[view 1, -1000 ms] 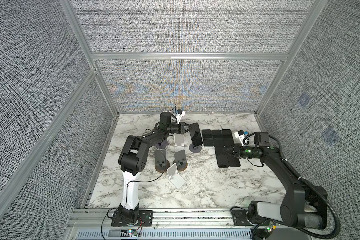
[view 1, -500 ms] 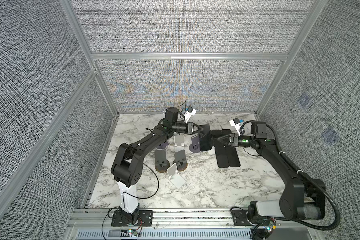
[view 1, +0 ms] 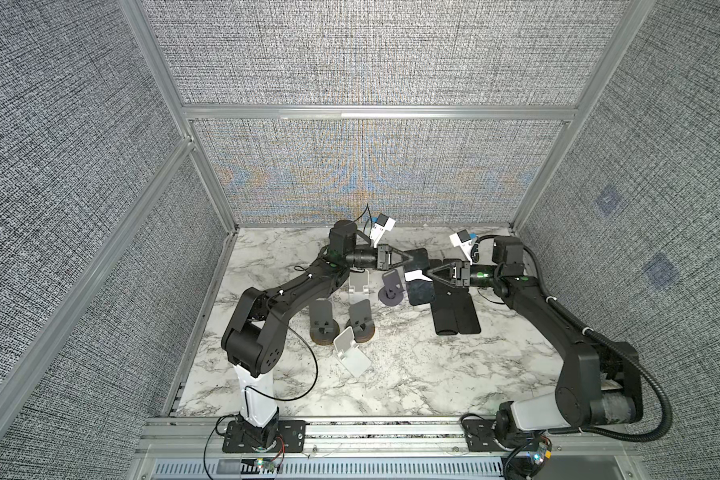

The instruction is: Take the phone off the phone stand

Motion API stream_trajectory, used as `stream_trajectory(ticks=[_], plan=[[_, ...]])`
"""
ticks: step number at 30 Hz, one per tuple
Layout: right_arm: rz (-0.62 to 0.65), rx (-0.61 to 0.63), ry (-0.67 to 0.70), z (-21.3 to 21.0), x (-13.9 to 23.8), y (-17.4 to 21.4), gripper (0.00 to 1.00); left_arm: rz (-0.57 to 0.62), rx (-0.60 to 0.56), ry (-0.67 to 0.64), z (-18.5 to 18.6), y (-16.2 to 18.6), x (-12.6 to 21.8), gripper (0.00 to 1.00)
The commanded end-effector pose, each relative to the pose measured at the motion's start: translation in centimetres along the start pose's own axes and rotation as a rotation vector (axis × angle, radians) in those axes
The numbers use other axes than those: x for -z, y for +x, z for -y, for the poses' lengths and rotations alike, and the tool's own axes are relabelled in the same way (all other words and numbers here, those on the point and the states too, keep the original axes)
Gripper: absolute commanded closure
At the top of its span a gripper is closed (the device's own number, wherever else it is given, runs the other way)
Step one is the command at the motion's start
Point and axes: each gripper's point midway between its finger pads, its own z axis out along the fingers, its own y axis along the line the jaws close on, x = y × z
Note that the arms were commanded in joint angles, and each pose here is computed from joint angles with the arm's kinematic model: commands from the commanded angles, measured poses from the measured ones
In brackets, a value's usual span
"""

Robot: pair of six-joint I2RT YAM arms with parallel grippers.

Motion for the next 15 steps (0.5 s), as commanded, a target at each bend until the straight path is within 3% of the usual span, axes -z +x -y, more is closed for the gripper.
stream_trajectory(ticks=[1,6,8,15], plan=[[-0.011,0.01,-0.047,-0.9,-0.5,-0.2,0.78,0.017,-0.033,0.029,0.7,-0.7,-0.1,1.0],[-0.002,-0.014,-0.058,-0.4,-0.8,0.2,0.97,0.024,-0.027,0.045,0.7,-0.9,-0.5,1.0],[0.003,-0.017,-0.062,-0.5,-0.9,-0.1,1.0,0.024,-0.028,0.048,0.8,-0.8,-0.7,0.97],[0.092,0.026,-0.052,-1.3,0.7,-2.2,1.0,0.032,-0.016,0.04,1.0,-0.2,-0.3,0.4]])
